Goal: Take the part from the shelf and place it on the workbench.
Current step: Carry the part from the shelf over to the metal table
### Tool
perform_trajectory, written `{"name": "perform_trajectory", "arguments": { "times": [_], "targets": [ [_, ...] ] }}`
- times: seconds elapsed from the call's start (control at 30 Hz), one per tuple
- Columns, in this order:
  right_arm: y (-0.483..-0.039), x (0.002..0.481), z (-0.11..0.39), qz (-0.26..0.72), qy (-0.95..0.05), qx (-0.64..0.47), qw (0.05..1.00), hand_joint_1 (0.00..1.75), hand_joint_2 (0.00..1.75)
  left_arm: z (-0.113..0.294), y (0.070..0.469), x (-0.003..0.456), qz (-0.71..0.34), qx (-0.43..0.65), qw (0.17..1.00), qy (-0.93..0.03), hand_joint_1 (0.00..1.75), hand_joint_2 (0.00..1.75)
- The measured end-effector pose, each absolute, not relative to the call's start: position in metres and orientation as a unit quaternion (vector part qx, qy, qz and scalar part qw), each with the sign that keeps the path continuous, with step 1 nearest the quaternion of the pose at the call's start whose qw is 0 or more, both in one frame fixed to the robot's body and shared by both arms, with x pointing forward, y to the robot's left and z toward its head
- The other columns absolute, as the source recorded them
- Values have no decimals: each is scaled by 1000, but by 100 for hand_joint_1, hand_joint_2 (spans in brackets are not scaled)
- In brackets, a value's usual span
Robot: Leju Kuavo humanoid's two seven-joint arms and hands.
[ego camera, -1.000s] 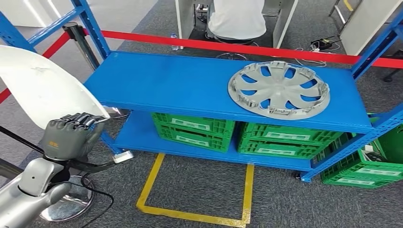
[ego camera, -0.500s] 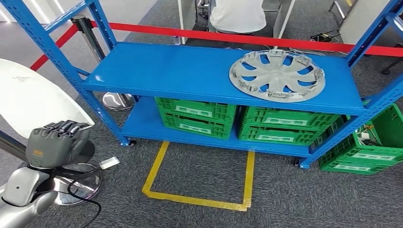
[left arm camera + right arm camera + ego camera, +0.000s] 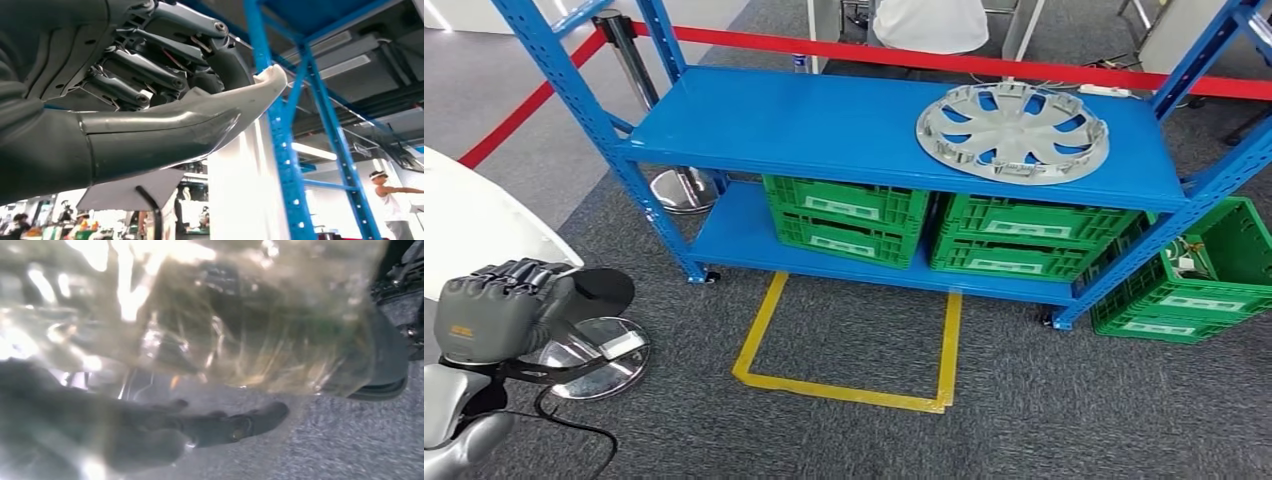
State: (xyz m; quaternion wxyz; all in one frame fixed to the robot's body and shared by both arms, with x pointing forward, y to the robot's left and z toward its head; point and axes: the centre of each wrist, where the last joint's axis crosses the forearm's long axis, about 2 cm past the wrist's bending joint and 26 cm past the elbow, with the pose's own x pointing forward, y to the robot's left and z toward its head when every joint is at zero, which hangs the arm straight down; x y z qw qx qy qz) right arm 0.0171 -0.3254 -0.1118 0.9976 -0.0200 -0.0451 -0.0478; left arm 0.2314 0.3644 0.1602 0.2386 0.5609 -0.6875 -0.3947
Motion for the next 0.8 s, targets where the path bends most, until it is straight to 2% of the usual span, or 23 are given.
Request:
{"name": "perform_trajectory", "arguments": {
  "times": [0.33, 0.8],
  "targets": [
    [-326, 7, -112, -47, -34, -16, 998, 0, 0, 147, 366, 212, -396, 553, 278, -679, 175, 175],
    [-329, 2, -112, -48, -31, -25, 998, 0, 0, 148, 372, 205, -390, 563, 284, -671, 175, 175]
  ]
}}
